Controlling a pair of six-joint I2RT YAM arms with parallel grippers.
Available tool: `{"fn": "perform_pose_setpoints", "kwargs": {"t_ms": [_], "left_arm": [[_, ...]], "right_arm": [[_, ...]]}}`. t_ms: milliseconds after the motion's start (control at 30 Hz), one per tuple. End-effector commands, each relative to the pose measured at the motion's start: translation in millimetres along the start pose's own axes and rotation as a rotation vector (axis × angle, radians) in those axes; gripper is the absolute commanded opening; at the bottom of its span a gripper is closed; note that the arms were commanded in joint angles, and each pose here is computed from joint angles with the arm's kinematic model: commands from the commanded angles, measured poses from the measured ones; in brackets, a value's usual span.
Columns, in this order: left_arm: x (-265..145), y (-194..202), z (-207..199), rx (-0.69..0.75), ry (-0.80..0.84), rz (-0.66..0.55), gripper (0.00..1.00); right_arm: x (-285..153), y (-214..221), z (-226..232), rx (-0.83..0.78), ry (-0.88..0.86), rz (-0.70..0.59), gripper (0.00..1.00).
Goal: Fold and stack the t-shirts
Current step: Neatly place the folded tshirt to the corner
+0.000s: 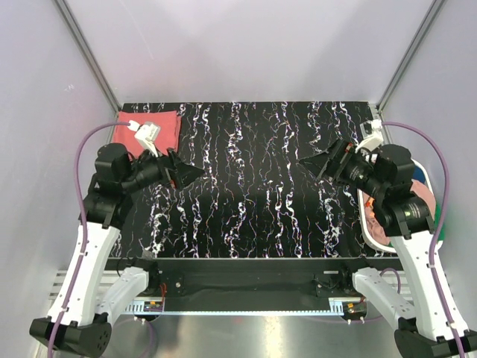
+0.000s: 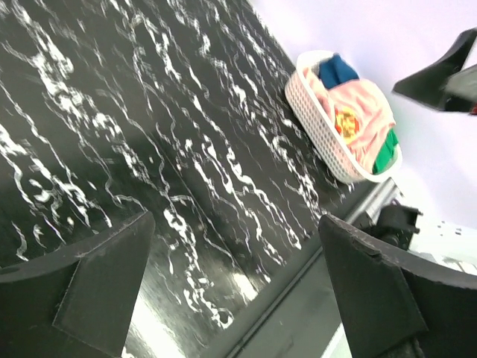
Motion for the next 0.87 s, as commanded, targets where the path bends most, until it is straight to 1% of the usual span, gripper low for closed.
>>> {"fn": "perform_pose_setpoints", "kwargs": {"t_ms": [0, 100, 300, 600, 833], "left_arm": [[4.8, 8.5, -0.4, -0.018, 0.059, 0.012, 0.99], [5.1, 10.9, 0.9, -0.016, 0.057, 0.022, 0.99], [1.7, 7.0, -2.1, 0.018, 0.061, -0.001, 0.99], [-0.9, 10.3, -5.4, 0.004, 0.078, 0.006, 0.99], [-3.0, 5.7, -8.6, 0.015, 0.085, -0.014, 0.99]], "right_arm": [[-6.7, 0.8, -3.1, 0.011, 0.039, -0.055, 1.00], [-10.6, 1.3, -3.7, 0.002, 0.057, -0.060, 1.00], [-13.4, 0.3, -3.5, -0.005, 0.073, -0.070, 1.00], [-14.9, 1.0, -3.4, -0.001, 0.068, -0.077, 1.00], [-13.9, 2.3, -5.5, 0.005, 0.073, -0.081, 1.00]]}}
Point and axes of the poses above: each gripper's point midway between its finger pads, its own x axis out along the fingers, its own z axis along the line the jaws close on, y = z × x, the point moved 8 cm from there along -x, back along the fingers, and after that the axes turned 8 degrees about x, right-handed, at the moved point
